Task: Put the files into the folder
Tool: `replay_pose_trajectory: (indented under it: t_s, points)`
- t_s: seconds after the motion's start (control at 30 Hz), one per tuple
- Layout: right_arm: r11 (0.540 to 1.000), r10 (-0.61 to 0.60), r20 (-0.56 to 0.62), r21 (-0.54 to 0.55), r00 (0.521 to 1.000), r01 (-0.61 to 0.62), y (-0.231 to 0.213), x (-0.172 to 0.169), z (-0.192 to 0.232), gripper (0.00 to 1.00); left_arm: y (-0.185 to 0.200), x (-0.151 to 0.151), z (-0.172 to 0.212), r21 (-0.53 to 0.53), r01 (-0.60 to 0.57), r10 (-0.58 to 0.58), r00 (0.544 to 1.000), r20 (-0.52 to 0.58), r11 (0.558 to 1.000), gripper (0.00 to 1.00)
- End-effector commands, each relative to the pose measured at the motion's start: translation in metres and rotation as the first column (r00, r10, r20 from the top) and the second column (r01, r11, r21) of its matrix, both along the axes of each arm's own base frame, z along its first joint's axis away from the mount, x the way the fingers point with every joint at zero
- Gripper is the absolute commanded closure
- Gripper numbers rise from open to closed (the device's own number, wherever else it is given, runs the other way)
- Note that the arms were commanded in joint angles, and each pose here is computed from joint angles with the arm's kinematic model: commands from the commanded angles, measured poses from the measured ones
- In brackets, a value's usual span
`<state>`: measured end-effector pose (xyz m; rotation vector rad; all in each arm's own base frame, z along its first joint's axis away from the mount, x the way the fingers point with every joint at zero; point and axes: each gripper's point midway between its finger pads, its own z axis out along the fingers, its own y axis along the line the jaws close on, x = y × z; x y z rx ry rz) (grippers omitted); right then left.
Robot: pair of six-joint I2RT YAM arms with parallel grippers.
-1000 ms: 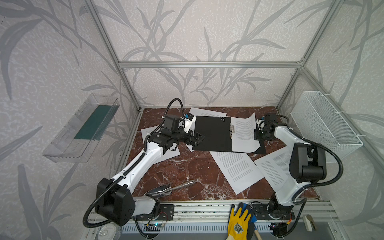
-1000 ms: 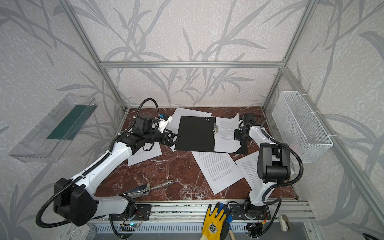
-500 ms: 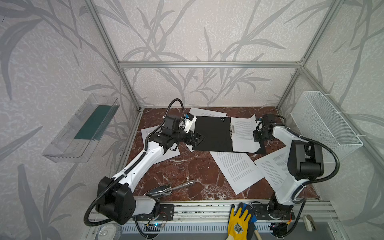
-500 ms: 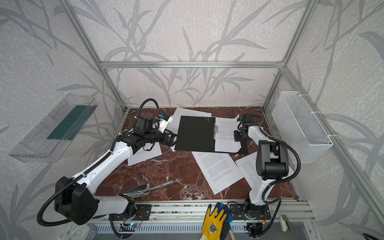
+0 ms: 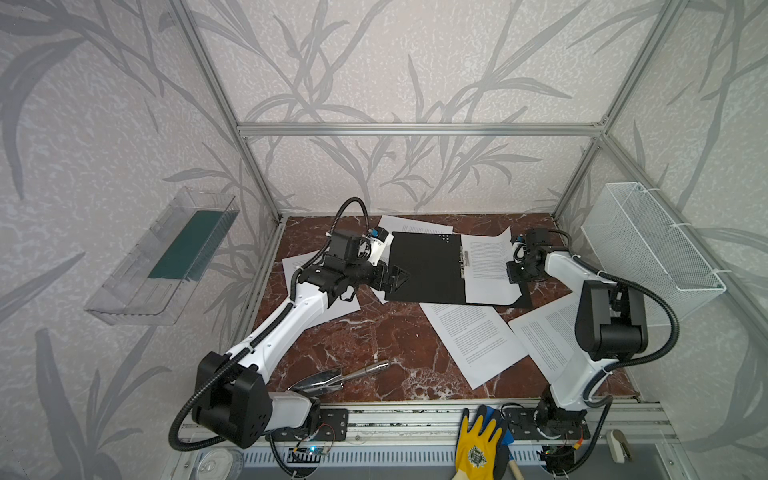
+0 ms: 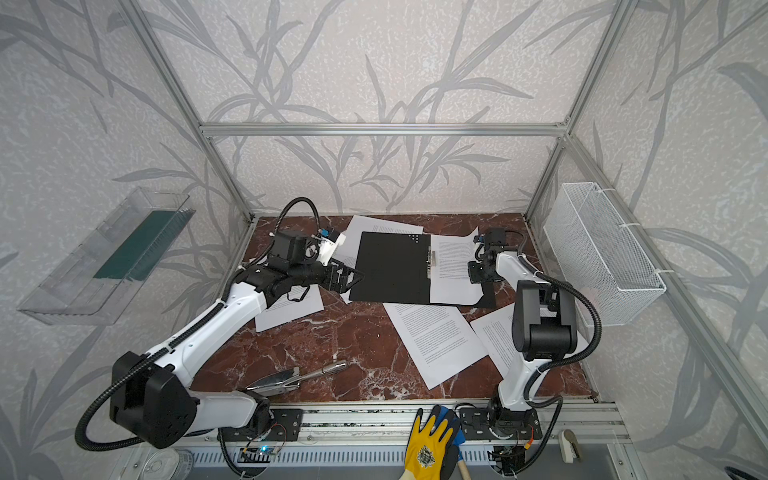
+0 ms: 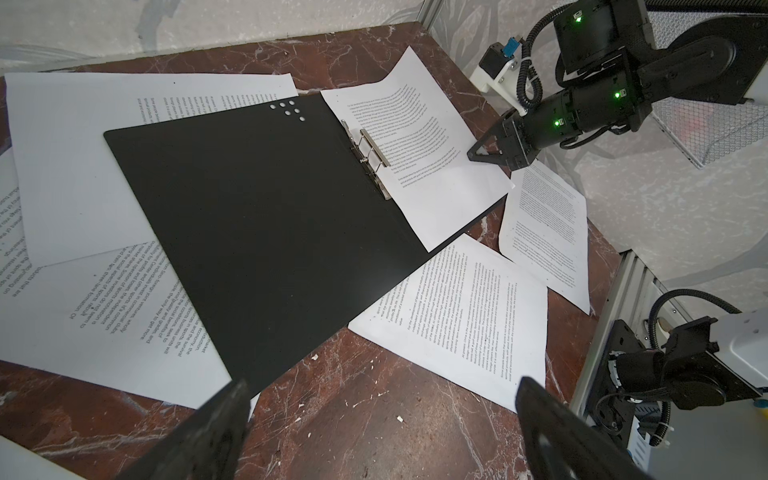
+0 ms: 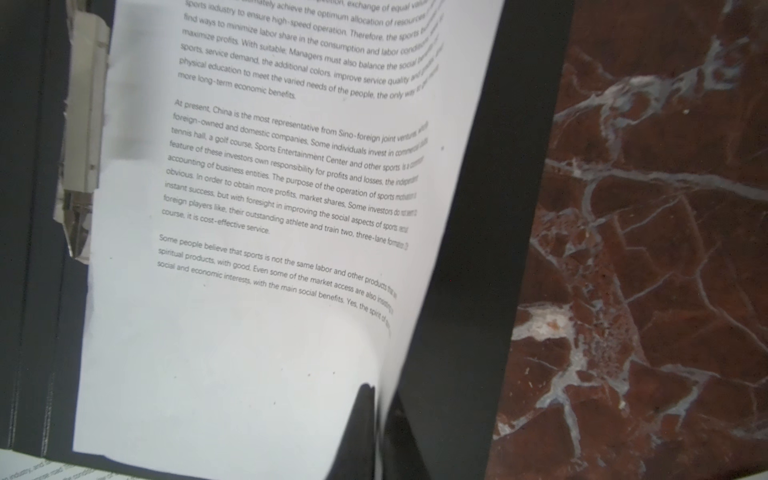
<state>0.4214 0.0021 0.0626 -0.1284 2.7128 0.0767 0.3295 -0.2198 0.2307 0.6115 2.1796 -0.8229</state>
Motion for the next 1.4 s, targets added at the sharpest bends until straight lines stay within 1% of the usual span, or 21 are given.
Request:
replay_pose_trajectory:
  t_s: [0.0,0.07,0.17,0.2,0.23,0.27,0.37,0.43,0.57,0.6,0.67,0.7,0.77,0.83,0.9,0.97,1.07,1.13,1.17,1.2,1.37]
  points:
    - [1.0,-0.003,-0.009,-0.021,1.0,0.002,-0.001,0.004,0.0,0.83,-0.001,0.003,0.011,-0.003,0.012,-0.012,1.0,0.029,1.0,0.01]
    - [1.0,-0.014,-0.012,-0.028,1.0,0.014,-0.003,0.005,-0.001,0.75,-0.001,0.004,0.011,-0.004,0.012,-0.012,1.0,0.028,1.0,0.01]
    - [0.998,-0.043,-0.021,-0.056,0.999,0.042,-0.01,0.006,-0.002,0.55,-0.002,0.004,0.01,-0.005,0.014,-0.014,1.0,0.025,1.0,0.01]
    - [0.996,-0.052,-0.02,-0.069,0.998,0.051,-0.012,0.007,-0.002,0.43,-0.002,0.004,0.01,-0.005,0.014,-0.014,1.0,0.026,1.0,0.01]
    - [0.995,-0.063,-0.016,-0.083,0.998,0.061,-0.015,0.008,-0.001,0.05,-0.002,0.004,0.01,-0.003,0.012,-0.012,1.0,0.024,1.0,0.01]
    - [0.992,-0.077,-0.012,-0.102,0.997,0.076,-0.019,0.008,0.0,0.01,-0.002,0.005,0.009,-0.003,0.01,-0.01,1.0,0.024,1.0,0.01]
    - [0.976,-0.142,0.026,-0.161,0.99,0.144,-0.033,0.008,0.014,0.01,-0.001,0.005,0.009,-0.003,0.008,-0.008,1.0,0.024,1.0,0.01]
    - [0.964,-0.19,0.084,-0.175,0.978,0.202,-0.041,0.008,0.028,0.01,-0.001,0.006,0.009,-0.004,0.003,-0.003,1.0,0.023,1.0,0.01]
    - [0.938,-0.292,0.218,-0.127,0.931,0.324,-0.048,0.005,0.064,0.01,0.004,0.013,0.007,0.004,-0.04,0.04,0.999,0.024,0.999,0.01]
    - [0.937,-0.304,0.239,-0.099,0.922,0.335,-0.046,0.004,0.072,0.01,0.006,0.015,0.006,0.005,-0.055,0.055,0.998,0.019,0.998,0.01]
    - [0.933,-0.347,0.233,-0.019,0.909,0.361,-0.037,-0.002,0.086,0.01,0.012,0.021,0.006,0.009,-0.11,0.11,0.994,0.017,0.994,0.01]
    - [0.939,-0.341,0.215,0.03,0.915,0.343,-0.028,-0.008,0.094,0.01,0.017,0.025,0.006,0.008,-0.148,0.148,0.989,0.021,0.989,0.01]
    - [0.943,-0.334,0.231,0.089,0.914,0.322,-0.01,-0.018,0.102,0.01,0.025,0.032,0.006,-0.008,-0.219,0.219,0.976,0.016,0.976,0.01]
    - [0.944,-0.324,0.242,0.146,0.915,0.296,0.008,-0.033,0.105,0.01,0.025,0.035,0.007,-0.048,-0.245,0.245,0.969,-0.008,0.968,0.01]
    - [0.925,-0.303,0.238,0.307,0.923,0.225,0.038,-0.048,0.101,0.01,0.018,0.036,0.012,-0.117,-0.245,0.242,0.969,-0.039,0.962,0.01]
    - [0.9,-0.288,0.226,0.396,0.93,0.183,0.059,-0.068,0.095,0.01,0.011,0.038,0.017,-0.193,-0.264,0.25,0.964,-0.093,0.945,0.01]
    - [0.897,-0.258,0.223,0.418,0.94,0.147,0.08,-0.102,0.08,0.01,-0.007,0.036,0.017,-0.325,-0.262,0.202,0.958,-0.206,0.909,0.01]
    - [0.902,-0.229,0.227,0.415,0.947,0.119,0.091,-0.119,0.069,0.02,-0.016,0.035,0.009,-0.38,-0.293,0.194,0.941,-0.279,0.877,0.01]
    - [0.905,-0.203,0.218,0.414,0.955,0.098,0.097,-0.128,0.063,0.02,-0.022,0.032,0.0,-0.38,-0.307,0.188,0.929,-0.319,0.872,0.01]
    - [0.91,-0.175,0.202,0.407,0.964,0.08,0.102,-0.137,0.057,0.02,-0.031,0.027,-0.011,-0.356,-0.314,0.184,0.917,-0.353,0.88,0.01]
    - [0.911,-0.13,0.176,0.41,0.976,0.048,0.114,-0.161,0.024,0.0,-0.063,-0.012,-0.07,-0.124,-0.316,0.226,0.856,-0.465,0.941,0.03]
